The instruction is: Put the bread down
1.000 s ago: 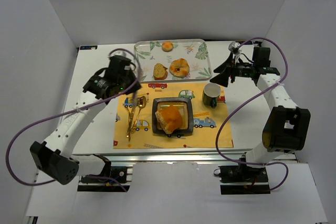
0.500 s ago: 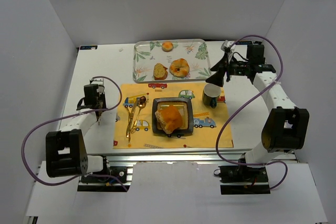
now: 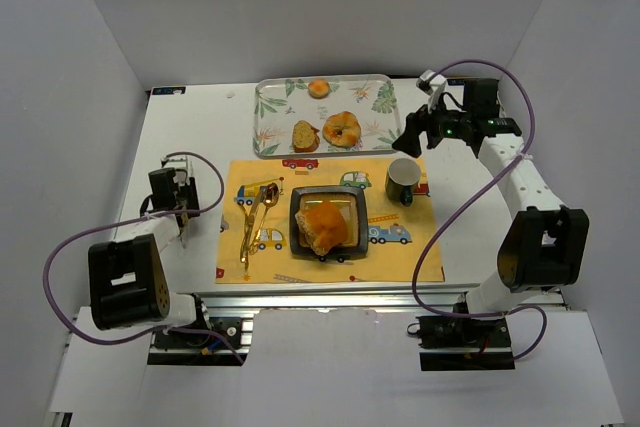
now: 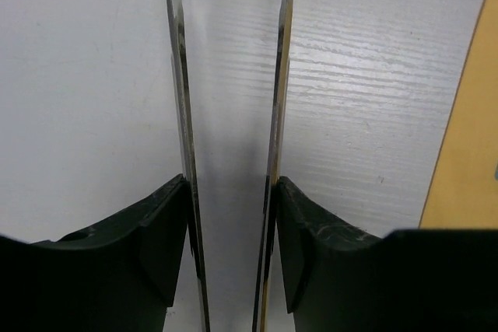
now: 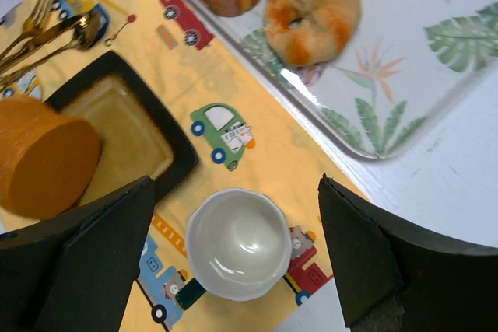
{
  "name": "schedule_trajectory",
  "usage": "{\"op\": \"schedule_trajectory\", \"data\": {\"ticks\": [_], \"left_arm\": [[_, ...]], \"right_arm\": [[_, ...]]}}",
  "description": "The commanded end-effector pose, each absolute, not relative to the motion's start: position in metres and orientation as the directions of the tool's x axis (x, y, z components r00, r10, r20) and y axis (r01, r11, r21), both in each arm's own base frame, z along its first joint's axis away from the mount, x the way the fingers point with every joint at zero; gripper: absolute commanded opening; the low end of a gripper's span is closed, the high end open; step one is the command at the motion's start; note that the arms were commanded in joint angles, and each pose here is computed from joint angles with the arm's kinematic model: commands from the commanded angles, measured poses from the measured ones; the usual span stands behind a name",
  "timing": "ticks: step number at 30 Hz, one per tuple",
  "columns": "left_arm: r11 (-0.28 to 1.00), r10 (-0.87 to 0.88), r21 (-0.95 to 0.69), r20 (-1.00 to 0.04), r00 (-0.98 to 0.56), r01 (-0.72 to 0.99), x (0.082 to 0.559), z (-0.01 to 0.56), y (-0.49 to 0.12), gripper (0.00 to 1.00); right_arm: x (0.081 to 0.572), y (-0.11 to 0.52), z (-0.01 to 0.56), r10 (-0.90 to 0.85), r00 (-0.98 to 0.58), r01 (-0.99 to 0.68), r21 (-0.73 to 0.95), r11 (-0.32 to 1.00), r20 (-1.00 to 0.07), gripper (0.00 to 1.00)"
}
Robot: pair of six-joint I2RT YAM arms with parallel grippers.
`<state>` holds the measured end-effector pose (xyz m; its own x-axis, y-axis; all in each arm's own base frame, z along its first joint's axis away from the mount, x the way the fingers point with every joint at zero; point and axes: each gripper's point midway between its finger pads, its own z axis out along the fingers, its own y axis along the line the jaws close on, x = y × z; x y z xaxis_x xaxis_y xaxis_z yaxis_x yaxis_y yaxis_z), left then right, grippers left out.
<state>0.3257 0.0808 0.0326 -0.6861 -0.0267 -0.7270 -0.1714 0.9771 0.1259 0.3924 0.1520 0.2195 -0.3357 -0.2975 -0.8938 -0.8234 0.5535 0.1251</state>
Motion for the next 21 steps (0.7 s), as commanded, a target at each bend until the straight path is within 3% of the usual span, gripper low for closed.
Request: {"op": "schedule_trajectory", "data": {"ticks": [1, 4, 5, 6, 8, 17, 21], "left_arm": [[0.971, -0.055, 0.102, -0.786, -0.615, -0.217, 0.333, 0.061, 0.085, 0.57], [0.975, -0.077, 0.064, -0.803, -0.591, -0.214, 0.339, 0.076, 0.08, 0.67], [0.975, -0.092, 0.051, -0.792, -0.603, -0.215, 0.334, 0.076, 0.078, 0.76], [0.976, -0.11, 0.028, -0.799, -0.592, -0.218, 0.335, 0.081, 0.075, 0.91], [0.978, -0.106, 0.016, -0.818, -0.566, -0.206, 0.336, 0.092, 0.072, 0.97], [0.968, -0.166, -0.059, -0.878, -0.449, -0.243, 0.325, 0.146, 0.066, 0.98], [0.957, -0.263, -0.201, -0.905, -0.334, -0.207, 0.325, 0.184, 0.047, 0.98]], "right_arm": [[0.411, 0.144, 0.251, -0.275, -0.346, -0.735, 0.077, 0.674, -0.897, 0.89], [0.418, 0.144, 0.259, -0.276, -0.366, -0.705, 0.072, 0.706, -0.889, 0.89], [0.42, 0.145, 0.264, -0.269, -0.363, -0.7, 0.071, 0.71, -0.892, 0.89], [0.421, 0.147, 0.266, -0.268, -0.366, -0.697, 0.072, 0.713, -0.891, 0.89], [0.423, 0.149, 0.267, -0.263, -0.367, -0.696, 0.075, 0.714, -0.892, 0.89], [0.434, 0.153, 0.28, -0.246, -0.353, -0.692, 0.075, 0.718, -0.903, 0.89], [0.422, 0.174, 0.308, -0.224, -0.287, -0.738, 0.066, 0.672, -0.931, 0.9]]}}
